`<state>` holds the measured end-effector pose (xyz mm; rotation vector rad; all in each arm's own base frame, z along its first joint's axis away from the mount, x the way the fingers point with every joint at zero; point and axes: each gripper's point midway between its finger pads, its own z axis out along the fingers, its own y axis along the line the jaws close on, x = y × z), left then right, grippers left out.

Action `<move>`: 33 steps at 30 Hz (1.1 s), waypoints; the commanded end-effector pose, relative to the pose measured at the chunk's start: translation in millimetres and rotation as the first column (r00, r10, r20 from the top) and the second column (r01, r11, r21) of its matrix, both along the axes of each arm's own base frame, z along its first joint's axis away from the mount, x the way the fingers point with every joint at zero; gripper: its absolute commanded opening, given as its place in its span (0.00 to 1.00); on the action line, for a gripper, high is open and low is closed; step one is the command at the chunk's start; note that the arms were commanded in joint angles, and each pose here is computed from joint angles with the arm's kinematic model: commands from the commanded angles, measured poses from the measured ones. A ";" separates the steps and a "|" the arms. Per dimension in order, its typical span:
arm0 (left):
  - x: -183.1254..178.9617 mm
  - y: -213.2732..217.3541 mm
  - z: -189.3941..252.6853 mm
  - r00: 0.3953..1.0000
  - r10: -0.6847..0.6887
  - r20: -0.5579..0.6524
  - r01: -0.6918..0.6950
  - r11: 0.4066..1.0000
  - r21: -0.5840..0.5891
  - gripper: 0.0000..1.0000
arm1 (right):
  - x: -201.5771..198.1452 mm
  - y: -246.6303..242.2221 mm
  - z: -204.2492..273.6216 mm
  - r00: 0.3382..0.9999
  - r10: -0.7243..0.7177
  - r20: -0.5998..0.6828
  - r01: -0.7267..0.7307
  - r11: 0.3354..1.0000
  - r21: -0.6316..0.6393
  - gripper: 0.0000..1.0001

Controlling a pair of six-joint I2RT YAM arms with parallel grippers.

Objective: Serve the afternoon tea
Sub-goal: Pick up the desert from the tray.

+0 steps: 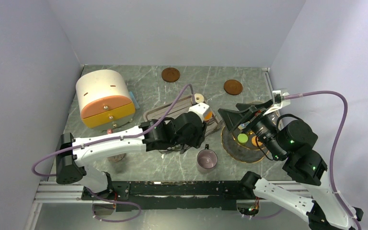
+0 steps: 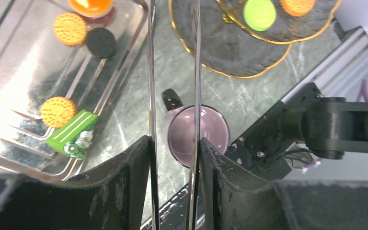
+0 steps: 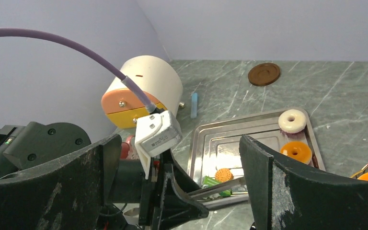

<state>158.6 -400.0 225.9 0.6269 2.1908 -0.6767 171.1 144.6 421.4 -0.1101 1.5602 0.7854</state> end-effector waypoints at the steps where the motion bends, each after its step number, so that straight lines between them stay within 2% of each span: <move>1: 22.3 27.4 1.0 0.993 0.110 0.046 -0.112 0.992 0.051 0.46 | -1.9 0.8 4.2 1.000 0.010 0.013 -0.011 1.000 0.021 0.97; 5: 45.2 44.3 -14.8 0.986 0.161 0.031 -0.163 0.982 0.094 0.46 | -1.6 2.4 0.9 1.000 0.015 0.008 -0.015 1.000 0.019 0.97; 10: 75.8 52.9 -28.9 0.981 0.194 0.014 -0.195 0.977 0.092 0.47 | -1.8 2.7 0.0 1.000 0.018 0.014 -0.019 1.000 0.009 0.97; 14: 91.2 44.3 -33.5 0.985 0.171 0.031 -0.173 0.978 0.112 0.52 | -1.8 2.5 -0.8 1.000 0.018 0.017 -0.018 1.000 0.012 0.97; 18: 104.1 37.5 -42.4 0.985 0.168 0.041 -0.172 0.975 0.141 0.51 | -2.0 3.1 -1.0 1.000 0.021 0.018 -0.021 1.000 0.005 0.98; 33: 115.3 15.4 -75.4 0.996 0.087 0.018 -0.089 0.978 0.189 0.55 | 2.2 5.4 -3.0 1.000 0.014 0.019 -0.013 1.000 -0.003 0.98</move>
